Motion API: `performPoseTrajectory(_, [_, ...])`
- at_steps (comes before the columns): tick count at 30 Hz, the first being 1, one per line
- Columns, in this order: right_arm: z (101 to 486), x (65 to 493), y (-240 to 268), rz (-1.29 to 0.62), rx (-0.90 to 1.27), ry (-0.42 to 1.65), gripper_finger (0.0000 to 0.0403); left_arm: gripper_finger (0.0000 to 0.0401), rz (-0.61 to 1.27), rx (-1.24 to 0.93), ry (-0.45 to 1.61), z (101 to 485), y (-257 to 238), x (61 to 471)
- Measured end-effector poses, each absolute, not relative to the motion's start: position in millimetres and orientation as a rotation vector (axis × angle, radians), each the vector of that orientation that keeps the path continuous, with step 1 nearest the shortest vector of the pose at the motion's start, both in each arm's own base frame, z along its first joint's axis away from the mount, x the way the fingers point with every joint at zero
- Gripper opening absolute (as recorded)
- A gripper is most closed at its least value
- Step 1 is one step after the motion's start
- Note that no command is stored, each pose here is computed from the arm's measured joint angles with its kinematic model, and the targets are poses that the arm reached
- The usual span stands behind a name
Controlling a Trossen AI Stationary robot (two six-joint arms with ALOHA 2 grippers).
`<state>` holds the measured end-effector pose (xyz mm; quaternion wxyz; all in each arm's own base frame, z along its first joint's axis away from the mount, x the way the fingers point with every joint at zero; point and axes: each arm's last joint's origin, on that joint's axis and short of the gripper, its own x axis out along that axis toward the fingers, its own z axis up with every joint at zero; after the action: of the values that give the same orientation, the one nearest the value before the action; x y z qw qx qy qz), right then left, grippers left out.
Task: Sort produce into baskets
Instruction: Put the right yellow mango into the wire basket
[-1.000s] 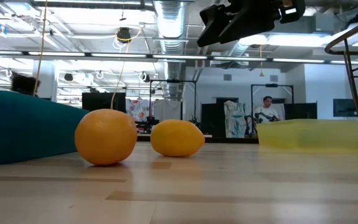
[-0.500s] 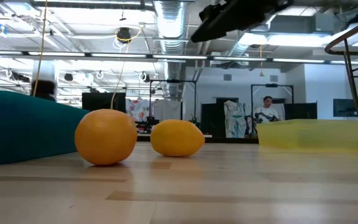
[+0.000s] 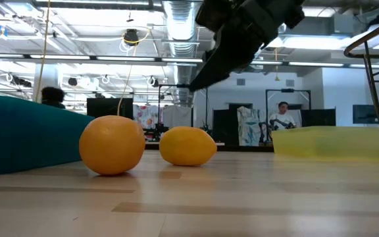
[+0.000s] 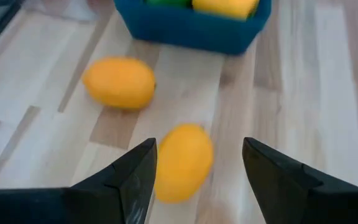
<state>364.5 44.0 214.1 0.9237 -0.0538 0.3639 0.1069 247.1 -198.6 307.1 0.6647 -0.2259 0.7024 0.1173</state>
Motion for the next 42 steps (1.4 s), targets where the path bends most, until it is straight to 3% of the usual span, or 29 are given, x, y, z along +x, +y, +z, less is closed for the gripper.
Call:
performPoseTrajectory(7, [193, 373, 36, 0.161, -0.018, 0.798, 0.0266, 0.0222, 0.259, -0.476, 1.566, 307, -194, 251])
performPoseTrajectory(16, [195, 376, 38, 0.137, 0.055, 0.767, 0.0266, 0.0222, 0.255, -0.450, 1.547, 307, -186, 257])
performPoseTrajectory(42, [186, 377, 47, 0.093, 0.060, 0.792, 0.0266, 0.0222, 0.277, -0.417, 1.509, 307, -179, 262])
